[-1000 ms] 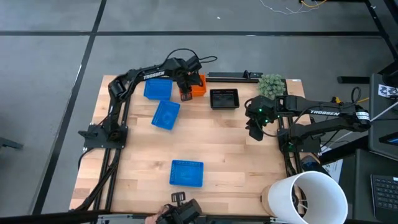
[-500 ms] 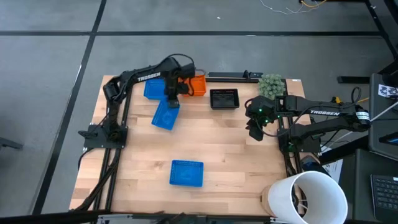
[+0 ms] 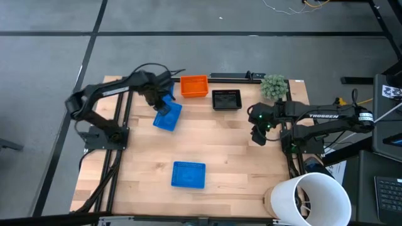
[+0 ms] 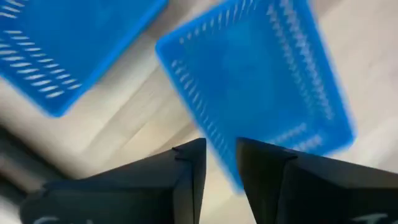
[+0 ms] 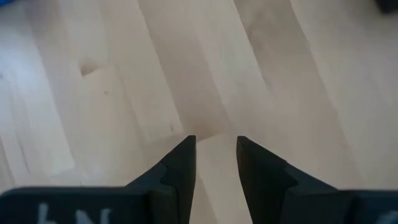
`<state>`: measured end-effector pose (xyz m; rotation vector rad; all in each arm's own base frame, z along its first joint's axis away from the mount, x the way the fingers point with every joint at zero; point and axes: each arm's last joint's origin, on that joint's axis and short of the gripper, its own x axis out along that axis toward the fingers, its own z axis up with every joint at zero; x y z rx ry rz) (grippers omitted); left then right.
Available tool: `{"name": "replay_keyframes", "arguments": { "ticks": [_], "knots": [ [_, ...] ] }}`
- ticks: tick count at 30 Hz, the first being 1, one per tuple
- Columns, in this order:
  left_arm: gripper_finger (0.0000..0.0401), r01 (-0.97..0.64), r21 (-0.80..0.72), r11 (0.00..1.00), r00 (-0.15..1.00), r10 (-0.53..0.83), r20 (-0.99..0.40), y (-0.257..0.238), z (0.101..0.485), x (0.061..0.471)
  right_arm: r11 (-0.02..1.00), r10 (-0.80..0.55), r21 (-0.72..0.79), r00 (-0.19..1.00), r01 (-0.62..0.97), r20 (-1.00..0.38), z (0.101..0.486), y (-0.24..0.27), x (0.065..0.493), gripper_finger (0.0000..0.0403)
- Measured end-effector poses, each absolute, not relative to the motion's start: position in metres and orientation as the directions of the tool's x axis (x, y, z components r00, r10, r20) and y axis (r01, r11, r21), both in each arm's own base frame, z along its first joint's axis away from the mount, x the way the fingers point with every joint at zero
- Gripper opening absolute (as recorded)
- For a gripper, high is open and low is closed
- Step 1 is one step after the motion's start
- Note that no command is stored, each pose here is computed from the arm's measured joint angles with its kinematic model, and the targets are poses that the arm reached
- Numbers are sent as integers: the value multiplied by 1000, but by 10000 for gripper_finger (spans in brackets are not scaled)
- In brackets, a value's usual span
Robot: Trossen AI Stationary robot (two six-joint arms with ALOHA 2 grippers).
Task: Stack baskets by color
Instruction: Stack the middle left blue bin on the top blue bin
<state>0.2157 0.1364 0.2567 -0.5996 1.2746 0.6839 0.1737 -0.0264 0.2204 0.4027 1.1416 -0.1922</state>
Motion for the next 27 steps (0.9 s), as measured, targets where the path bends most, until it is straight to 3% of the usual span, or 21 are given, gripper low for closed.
{"name": "replay_keyframes", "arguments": {
  "ticks": [3, 11, 27],
  "knots": [
    [85, -806, -79, 586, 204, 151, -967, 133, 248, 207, 883, 57, 232, 396, 409, -916, 216, -26, 172, 115],
    [107, -870, -18, 492, 122, 180, -976, 132, 227, 203, 901, 64, 224, 397, 371, -916, 216, -26, 172, 115],
    [130, -881, -28, 472, 124, 172, -977, 131, 203, 204, 913, 64, 215, 397, 348, -916, 216, -26, 172, 115]
  ]
}}
